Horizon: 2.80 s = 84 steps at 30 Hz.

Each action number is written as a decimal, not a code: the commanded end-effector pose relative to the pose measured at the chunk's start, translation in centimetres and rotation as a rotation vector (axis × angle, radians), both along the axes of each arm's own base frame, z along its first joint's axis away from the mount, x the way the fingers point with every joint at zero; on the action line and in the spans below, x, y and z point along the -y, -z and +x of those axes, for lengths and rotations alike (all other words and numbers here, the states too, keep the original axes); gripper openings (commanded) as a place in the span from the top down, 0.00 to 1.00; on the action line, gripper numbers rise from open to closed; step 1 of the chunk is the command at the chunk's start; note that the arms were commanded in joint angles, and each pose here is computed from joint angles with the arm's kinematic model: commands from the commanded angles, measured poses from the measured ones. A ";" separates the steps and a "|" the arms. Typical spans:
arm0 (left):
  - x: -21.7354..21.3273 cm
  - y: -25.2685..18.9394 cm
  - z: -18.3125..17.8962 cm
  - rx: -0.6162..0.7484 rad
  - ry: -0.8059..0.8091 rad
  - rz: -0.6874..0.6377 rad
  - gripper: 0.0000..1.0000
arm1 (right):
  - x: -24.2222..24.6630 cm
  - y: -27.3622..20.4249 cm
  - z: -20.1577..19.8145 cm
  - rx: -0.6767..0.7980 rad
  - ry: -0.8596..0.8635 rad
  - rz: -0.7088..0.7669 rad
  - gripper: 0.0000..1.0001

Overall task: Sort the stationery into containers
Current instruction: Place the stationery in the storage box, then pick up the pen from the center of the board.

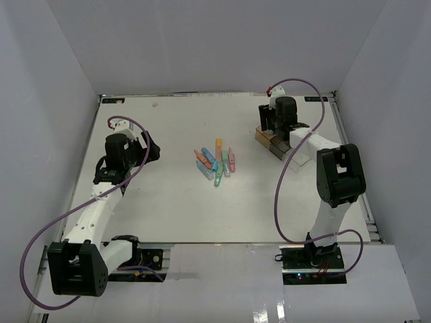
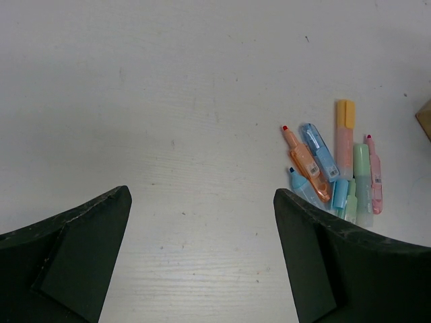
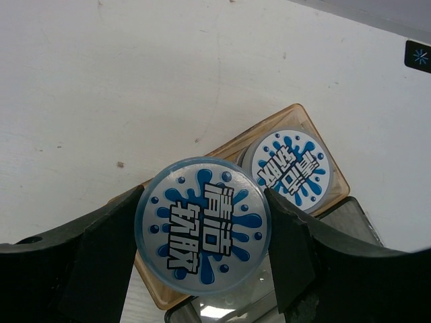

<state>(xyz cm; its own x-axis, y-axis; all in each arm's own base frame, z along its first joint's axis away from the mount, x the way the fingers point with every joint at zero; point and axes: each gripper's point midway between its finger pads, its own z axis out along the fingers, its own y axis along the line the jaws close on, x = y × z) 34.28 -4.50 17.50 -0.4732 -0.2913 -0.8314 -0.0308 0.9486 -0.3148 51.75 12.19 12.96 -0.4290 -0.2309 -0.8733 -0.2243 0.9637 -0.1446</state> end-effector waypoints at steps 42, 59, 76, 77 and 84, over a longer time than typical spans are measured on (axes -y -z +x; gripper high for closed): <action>0.4 -1.0 0.1 0.025 0.020 -0.023 0.02 | -19.0 4.6 -15.0 -0.378 -0.121 0.132 0.58; 0.6 -0.8 0.1 0.018 0.027 -0.032 0.02 | -19.2 9.3 -14.8 -0.438 -0.071 0.083 0.61; 0.7 -0.8 0.1 0.019 0.028 -0.034 0.02 | -18.6 7.2 -14.3 -0.390 -0.051 0.079 0.76; 0.7 -0.8 0.1 0.017 0.028 -0.034 0.02 | -18.6 6.5 -14.2 -0.380 -0.053 0.087 0.79; 0.6 -0.9 0.0 0.022 0.026 -0.031 0.02 | -15.3 -2.1 -13.3 -0.236 0.008 0.212 0.78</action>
